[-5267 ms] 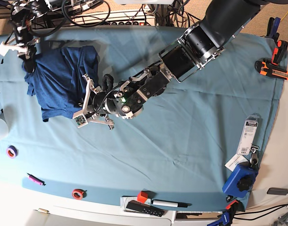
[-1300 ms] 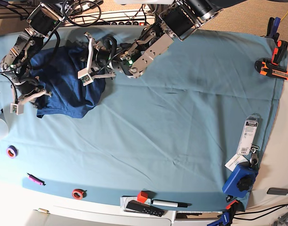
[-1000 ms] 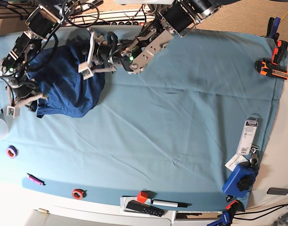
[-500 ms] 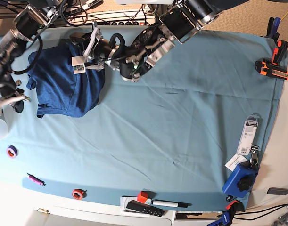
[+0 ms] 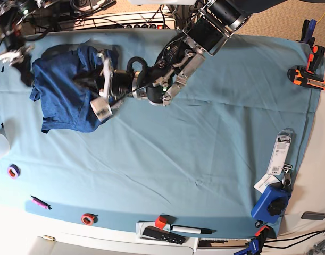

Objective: Layout the t-shirt on the table in an organized manner, then fold the t-shirt properly
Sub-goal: 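Press and square the shirt pile with the left gripper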

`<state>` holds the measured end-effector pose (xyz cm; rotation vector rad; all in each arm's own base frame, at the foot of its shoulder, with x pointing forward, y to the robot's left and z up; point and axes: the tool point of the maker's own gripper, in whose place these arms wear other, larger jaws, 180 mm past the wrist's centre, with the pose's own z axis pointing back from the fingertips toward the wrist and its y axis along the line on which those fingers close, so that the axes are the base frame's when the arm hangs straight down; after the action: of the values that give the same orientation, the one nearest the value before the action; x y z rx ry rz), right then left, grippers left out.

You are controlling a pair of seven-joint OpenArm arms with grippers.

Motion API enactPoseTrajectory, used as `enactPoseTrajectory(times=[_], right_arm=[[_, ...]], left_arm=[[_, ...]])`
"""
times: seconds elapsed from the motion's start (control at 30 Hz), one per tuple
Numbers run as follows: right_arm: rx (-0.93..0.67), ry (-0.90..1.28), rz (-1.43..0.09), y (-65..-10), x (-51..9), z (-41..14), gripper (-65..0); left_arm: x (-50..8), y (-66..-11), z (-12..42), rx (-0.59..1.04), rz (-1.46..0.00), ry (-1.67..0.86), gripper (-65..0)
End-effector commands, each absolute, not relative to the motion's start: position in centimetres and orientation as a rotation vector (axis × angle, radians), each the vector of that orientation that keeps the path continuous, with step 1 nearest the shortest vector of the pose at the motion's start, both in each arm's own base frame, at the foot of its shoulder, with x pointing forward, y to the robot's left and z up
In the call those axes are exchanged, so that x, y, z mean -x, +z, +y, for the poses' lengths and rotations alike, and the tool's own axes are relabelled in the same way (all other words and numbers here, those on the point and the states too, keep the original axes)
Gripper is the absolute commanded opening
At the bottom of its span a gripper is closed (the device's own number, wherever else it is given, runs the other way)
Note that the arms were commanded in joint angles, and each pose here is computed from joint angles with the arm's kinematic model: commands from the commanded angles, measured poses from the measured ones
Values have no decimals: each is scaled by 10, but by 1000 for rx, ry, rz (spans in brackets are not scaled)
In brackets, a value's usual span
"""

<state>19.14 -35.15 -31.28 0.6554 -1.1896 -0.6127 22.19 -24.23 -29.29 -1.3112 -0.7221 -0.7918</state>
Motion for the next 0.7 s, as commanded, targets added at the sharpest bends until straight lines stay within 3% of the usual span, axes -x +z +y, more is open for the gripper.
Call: enactPoseTrajectory(times=[0.0,0.4,0.67], right_arm=[[-654,-600,-1247,-298,-194,-356,-650],[-717,-663,-1216,-320,-192,-330,-650],[-590,-692,-1137,-343,-187,-341,-650]], left_arm=[[-231,-268,-252,1341,-795,-785,-650],[-235,-285,-275,1062,-900,-949,-650],[-254,-290,-276,896,-1014,-982,-650]])
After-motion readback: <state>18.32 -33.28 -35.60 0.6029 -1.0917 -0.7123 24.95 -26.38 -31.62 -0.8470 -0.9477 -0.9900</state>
